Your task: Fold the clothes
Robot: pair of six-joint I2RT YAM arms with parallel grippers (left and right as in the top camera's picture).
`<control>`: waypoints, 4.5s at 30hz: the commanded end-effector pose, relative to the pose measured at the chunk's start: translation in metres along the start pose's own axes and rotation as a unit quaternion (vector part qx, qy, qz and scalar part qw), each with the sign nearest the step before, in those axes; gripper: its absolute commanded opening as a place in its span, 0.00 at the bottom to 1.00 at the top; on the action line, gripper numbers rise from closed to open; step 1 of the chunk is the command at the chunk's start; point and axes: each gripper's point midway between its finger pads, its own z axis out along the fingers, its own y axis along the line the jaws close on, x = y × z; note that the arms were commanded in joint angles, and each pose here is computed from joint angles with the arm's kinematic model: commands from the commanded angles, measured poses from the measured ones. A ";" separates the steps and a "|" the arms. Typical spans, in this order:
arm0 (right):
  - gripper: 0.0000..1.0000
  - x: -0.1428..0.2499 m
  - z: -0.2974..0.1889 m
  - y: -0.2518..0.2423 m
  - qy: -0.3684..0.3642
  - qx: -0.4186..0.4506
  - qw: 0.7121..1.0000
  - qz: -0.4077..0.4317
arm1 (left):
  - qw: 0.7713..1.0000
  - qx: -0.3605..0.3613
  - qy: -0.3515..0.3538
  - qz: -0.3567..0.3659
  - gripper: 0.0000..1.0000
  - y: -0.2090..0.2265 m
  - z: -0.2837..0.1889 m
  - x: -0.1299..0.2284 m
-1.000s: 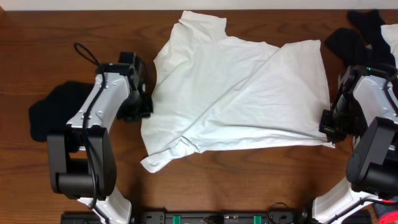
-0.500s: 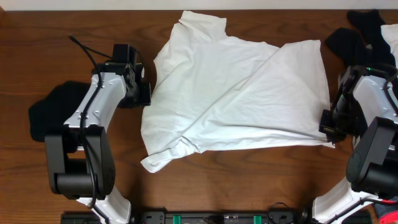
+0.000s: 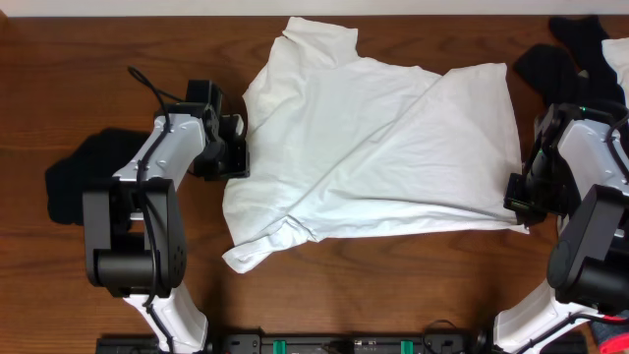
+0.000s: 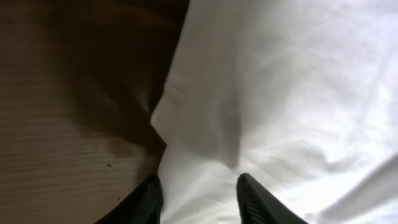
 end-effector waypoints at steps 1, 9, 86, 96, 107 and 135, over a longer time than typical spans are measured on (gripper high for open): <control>0.01 0.000 -0.001 -0.005 -0.004 0.002 1.000 0.015 | 1.000 0.023 0.013 0.009 0.33 -0.006 0.003 0.006; 0.01 0.000 -0.001 -0.004 -0.003 0.000 1.000 0.015 | 0.994 -0.097 0.020 -0.047 0.06 0.039 -0.005 0.013; 0.01 -0.004 -0.001 -0.005 -0.011 0.003 1.000 0.016 | 0.975 0.040 -0.214 0.041 0.25 -0.012 -0.014 -0.116; 0.01 -0.003 -0.001 -0.005 -0.009 0.004 1.000 0.016 | 0.983 0.035 -0.179 0.029 0.24 -0.002 0.020 -0.109; 0.01 -0.002 -0.001 -0.005 -0.007 0.004 1.000 0.015 | 0.983 -0.019 -0.185 0.006 0.24 0.036 0.053 -0.120; 0.01 -0.002 -0.001 -0.006 -0.008 0.007 1.000 0.015 | 0.962 -0.019 -0.272 -0.013 0.46 0.041 -0.091 -0.132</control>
